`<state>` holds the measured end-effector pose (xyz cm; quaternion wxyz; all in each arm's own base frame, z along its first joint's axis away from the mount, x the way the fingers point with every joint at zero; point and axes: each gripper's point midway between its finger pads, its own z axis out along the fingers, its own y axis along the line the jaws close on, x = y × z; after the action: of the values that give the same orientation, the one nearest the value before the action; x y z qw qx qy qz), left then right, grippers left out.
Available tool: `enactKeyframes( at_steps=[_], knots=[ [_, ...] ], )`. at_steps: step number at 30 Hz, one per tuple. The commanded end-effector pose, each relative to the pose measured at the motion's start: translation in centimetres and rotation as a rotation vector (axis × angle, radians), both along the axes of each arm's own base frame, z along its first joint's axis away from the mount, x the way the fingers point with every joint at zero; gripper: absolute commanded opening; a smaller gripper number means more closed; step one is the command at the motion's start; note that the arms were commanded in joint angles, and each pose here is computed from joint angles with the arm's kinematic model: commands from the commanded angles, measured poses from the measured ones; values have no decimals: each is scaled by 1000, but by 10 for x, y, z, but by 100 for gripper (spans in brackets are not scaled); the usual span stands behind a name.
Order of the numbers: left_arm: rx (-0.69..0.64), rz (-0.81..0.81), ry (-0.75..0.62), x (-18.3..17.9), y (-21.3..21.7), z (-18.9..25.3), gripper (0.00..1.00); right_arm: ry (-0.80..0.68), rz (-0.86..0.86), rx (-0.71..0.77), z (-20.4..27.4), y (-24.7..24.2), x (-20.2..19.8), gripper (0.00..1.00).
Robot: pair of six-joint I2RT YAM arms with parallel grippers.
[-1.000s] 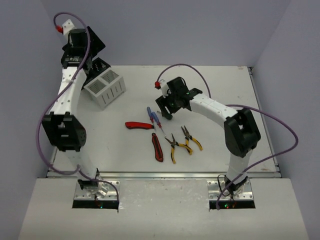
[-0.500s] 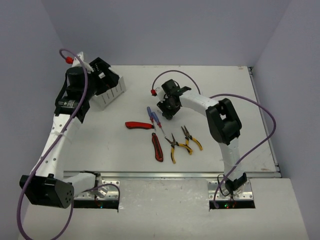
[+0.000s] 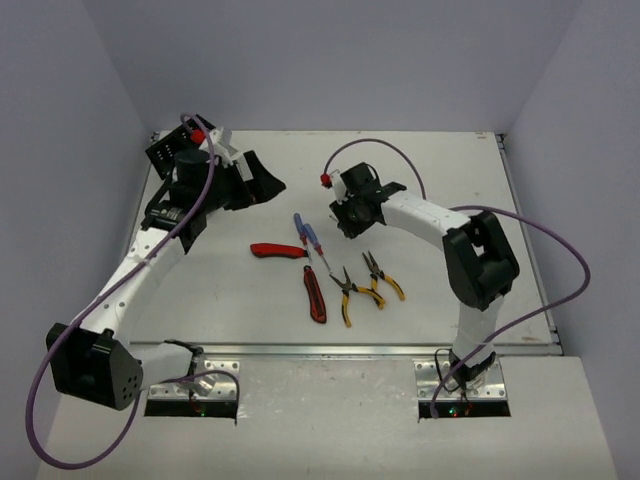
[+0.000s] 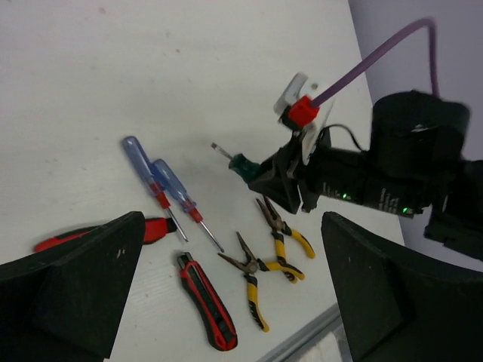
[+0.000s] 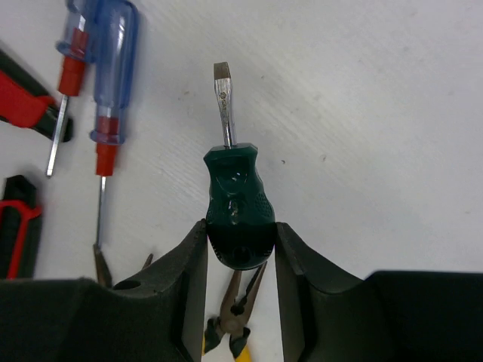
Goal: Sort the tools into containers
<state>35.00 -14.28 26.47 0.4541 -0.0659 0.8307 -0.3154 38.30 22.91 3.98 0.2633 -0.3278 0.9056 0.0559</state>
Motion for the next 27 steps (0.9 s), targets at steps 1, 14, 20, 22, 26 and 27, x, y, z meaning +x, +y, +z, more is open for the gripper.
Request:
enactKeyframes(
  at_steps=[1, 14, 20, 22, 26, 27],
  knots=[
    [-179, -227, -80, -10, -57, 12, 100, -245, -13, 347, 128, 27, 1, 0],
    [-321, -340, -217, -25, -123, 56, 91, -362, 260, 765, 233, 50, -85, 0],
    [-335, -365, -206, -27, -136, 55, 69, -388, 293, 811, 248, 51, -95, 0],
    [-338, -392, -194, -31, -144, 53, 60, -397, 291, 813, 252, 50, -95, 0],
    [-334, -432, -180, -36, -159, 51, 50, -423, 281, 807, 257, 48, -91, 0],
    [-330, -437, -175, -37, -162, 50, 44, -426, 283, 807, 258, 49, -90, 0]
  ],
)
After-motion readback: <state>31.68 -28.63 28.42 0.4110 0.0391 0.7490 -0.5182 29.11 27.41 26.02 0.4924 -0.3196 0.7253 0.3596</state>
